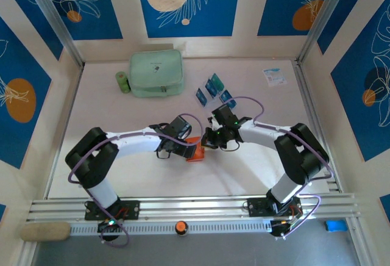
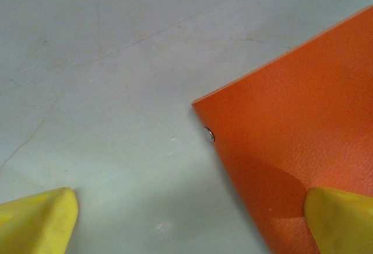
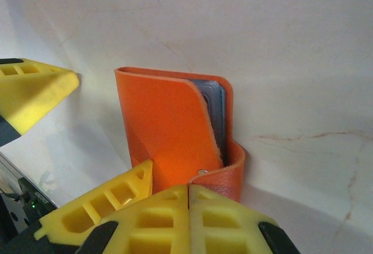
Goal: Put the credit cards into the card holder
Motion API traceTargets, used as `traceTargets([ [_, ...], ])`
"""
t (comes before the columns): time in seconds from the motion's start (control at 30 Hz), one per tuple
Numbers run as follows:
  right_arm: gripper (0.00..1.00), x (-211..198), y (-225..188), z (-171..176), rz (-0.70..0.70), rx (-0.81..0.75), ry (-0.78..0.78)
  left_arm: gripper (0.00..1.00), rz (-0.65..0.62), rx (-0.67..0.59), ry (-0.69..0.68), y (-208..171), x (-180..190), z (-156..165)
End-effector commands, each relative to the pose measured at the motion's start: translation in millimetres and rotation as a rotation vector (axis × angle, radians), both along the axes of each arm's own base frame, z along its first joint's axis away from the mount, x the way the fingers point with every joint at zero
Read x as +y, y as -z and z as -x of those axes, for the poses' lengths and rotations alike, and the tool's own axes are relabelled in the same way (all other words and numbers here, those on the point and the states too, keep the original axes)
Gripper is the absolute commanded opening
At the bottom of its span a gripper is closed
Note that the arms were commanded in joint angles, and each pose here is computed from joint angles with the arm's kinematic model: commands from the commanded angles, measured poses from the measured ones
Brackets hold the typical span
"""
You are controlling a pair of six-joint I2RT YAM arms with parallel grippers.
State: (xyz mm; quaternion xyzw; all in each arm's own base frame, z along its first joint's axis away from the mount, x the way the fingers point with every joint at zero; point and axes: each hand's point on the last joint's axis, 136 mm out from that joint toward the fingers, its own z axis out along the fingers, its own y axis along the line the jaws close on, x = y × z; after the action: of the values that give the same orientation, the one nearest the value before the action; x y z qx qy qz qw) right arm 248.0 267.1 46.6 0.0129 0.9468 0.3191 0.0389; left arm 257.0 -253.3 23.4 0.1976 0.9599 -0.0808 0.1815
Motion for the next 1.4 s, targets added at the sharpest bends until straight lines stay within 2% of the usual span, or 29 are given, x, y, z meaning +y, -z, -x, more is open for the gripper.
traceTargets([
  [0.0, 0.0, 13.5, -8.2, -5.5, -0.033, -0.009, -0.017, 1.0, -0.113, 0.059, -0.011, 25.9, 25.4, 13.2],
  [0.33, 0.0, 16.6, 2.7, -0.7, -0.007, 0.011, -0.031, 1.0, -0.115, 0.058, -0.01, 25.9, 26.0, 13.9],
  [1.13, 0.0, -32.8, 67.5, 22.2, 0.165, 0.16, 0.069, 1.0, -0.114, 0.056, -0.008, 23.9, 25.4, 13.6],
  [1.37, 0.0, -32.0, 66.5, 25.2, 0.139, 0.168, 0.074, 1.0, -0.102, 0.052, -0.007, 21.3, 22.7, 12.3],
])
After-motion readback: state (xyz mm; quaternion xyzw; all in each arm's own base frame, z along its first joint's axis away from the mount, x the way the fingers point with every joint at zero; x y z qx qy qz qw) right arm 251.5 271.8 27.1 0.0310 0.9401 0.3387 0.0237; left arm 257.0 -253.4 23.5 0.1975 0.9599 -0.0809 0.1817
